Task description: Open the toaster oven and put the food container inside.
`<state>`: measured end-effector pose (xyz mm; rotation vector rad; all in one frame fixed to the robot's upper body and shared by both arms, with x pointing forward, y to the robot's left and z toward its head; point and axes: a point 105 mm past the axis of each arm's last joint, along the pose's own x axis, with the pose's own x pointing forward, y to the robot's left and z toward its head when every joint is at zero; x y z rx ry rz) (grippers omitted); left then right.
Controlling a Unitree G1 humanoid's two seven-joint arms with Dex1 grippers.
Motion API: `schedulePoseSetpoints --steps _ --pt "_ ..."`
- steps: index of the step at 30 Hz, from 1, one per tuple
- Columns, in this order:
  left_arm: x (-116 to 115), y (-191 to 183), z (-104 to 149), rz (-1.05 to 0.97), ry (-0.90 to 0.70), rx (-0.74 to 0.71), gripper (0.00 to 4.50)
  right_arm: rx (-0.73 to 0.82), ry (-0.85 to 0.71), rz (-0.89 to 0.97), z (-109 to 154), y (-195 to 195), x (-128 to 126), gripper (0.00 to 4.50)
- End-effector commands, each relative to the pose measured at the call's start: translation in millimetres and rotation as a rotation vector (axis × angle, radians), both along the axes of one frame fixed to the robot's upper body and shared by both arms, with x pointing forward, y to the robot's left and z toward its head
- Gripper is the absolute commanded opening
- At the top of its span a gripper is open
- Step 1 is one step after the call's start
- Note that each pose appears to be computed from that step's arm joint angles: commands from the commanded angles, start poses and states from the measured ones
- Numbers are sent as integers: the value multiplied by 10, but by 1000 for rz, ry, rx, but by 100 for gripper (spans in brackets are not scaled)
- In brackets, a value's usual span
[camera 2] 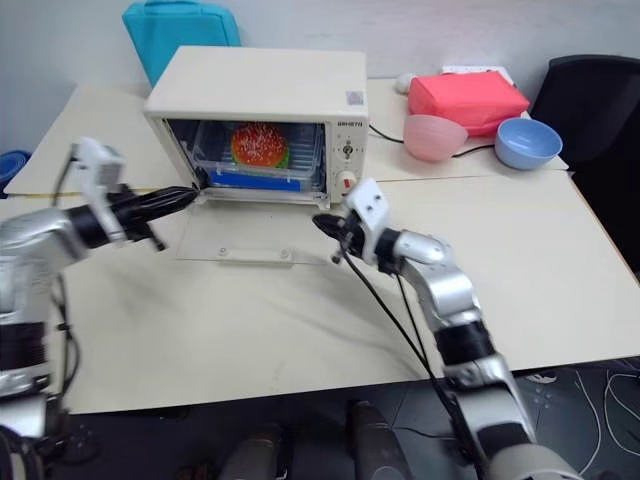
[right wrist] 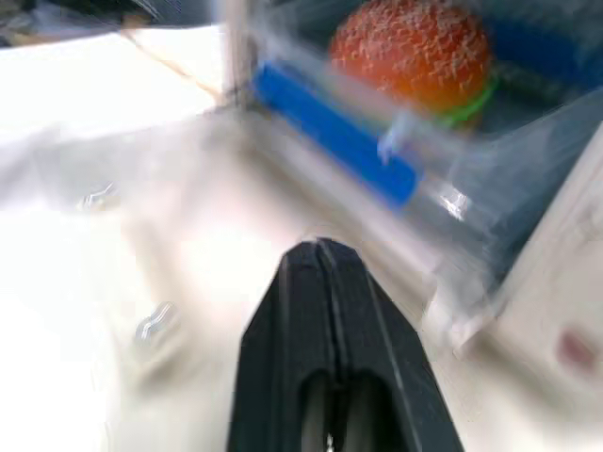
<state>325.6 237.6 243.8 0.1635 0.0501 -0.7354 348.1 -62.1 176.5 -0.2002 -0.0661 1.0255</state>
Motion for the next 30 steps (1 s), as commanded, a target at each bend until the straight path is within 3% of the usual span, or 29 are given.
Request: schedulePoseSetpoints --steps 1,8,16,25,30 --pt "-424 59 260 -101 -14 4 55 -26 0 47 26 -88 -285 0" --pt "-777 365 192 -66 55 78 256 -97 111 -83 -439 -320 -260 0" --pt "-839 461 298 -22 0 145 447 -111 137 -123 -828 -125 -63 0" --pt "-776 527 293 17 -34 176 447 -4 95 -89 -581 251 142 0" --pt "-750 520 341 20 -61 142 447 119 -18 -91 93 197 240 0"
